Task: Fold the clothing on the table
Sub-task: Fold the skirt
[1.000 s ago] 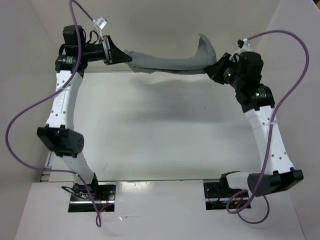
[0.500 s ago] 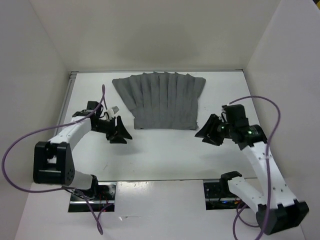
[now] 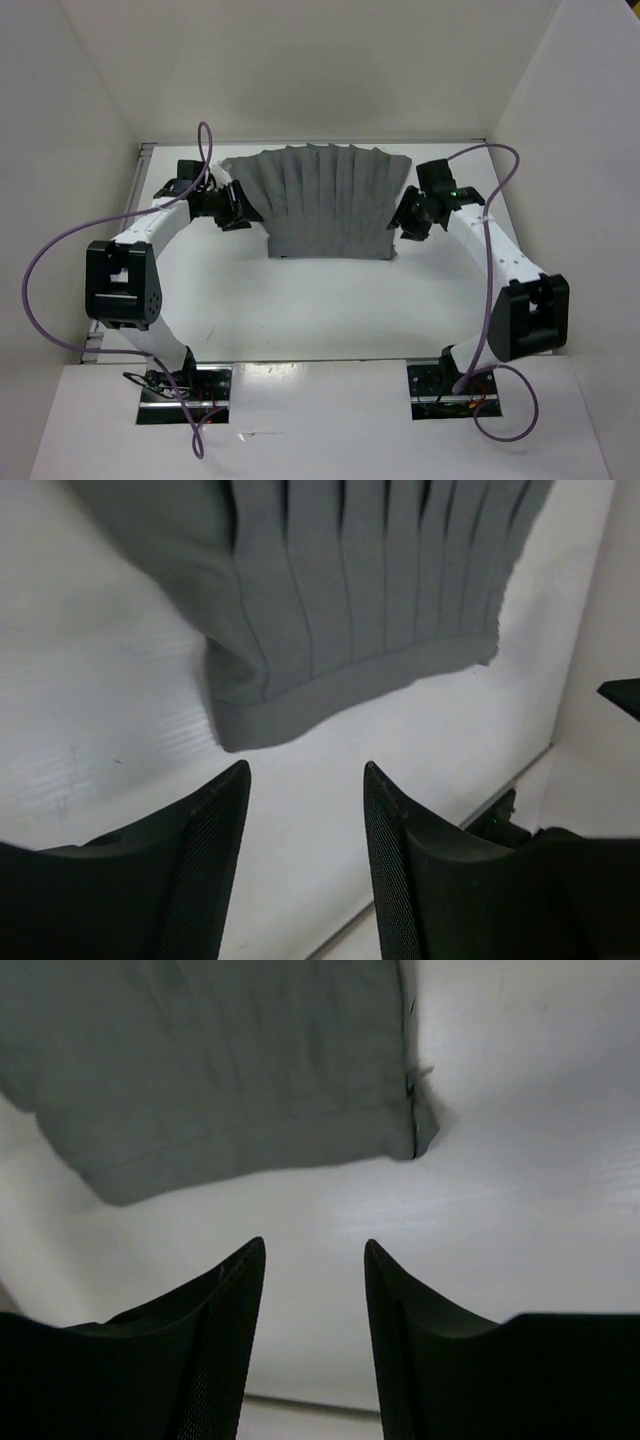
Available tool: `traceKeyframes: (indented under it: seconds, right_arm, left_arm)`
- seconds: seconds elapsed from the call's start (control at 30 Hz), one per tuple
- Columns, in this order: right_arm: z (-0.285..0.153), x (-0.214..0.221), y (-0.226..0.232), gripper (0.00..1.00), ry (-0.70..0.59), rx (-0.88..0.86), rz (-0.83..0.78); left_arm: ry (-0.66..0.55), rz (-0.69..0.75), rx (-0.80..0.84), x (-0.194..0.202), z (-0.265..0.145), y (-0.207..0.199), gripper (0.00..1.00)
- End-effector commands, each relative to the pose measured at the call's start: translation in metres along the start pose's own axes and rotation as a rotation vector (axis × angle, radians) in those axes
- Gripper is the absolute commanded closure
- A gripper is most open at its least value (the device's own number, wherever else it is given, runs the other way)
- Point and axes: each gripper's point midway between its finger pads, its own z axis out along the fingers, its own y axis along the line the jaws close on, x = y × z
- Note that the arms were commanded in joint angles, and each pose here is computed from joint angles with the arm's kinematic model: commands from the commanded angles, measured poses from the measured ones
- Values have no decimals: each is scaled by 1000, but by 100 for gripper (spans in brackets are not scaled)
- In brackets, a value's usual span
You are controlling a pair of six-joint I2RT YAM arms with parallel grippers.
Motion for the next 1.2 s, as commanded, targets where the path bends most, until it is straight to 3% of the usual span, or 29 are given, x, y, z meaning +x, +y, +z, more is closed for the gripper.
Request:
traceKeyframes:
  seconds: [0.0, 0.33, 0.77, 1.17]
  right_arm:
    - [12, -58, 5, 50, -179, 85, -85]
    - [89, -47, -22, 50, -37, 192, -99]
    - [125, -13, -48, 51, 97, 244, -88]
    - [139, 0, -52, 51, 158, 235, -79]
  left_arm:
    - [-103, 24, -90, -22, 7, 21, 43]
    - [14, -87, -181, 19, 43, 63, 46]
    - [122, -174, -159, 54, 78, 76, 48]
    - [172, -156, -149, 71, 97, 65, 50]
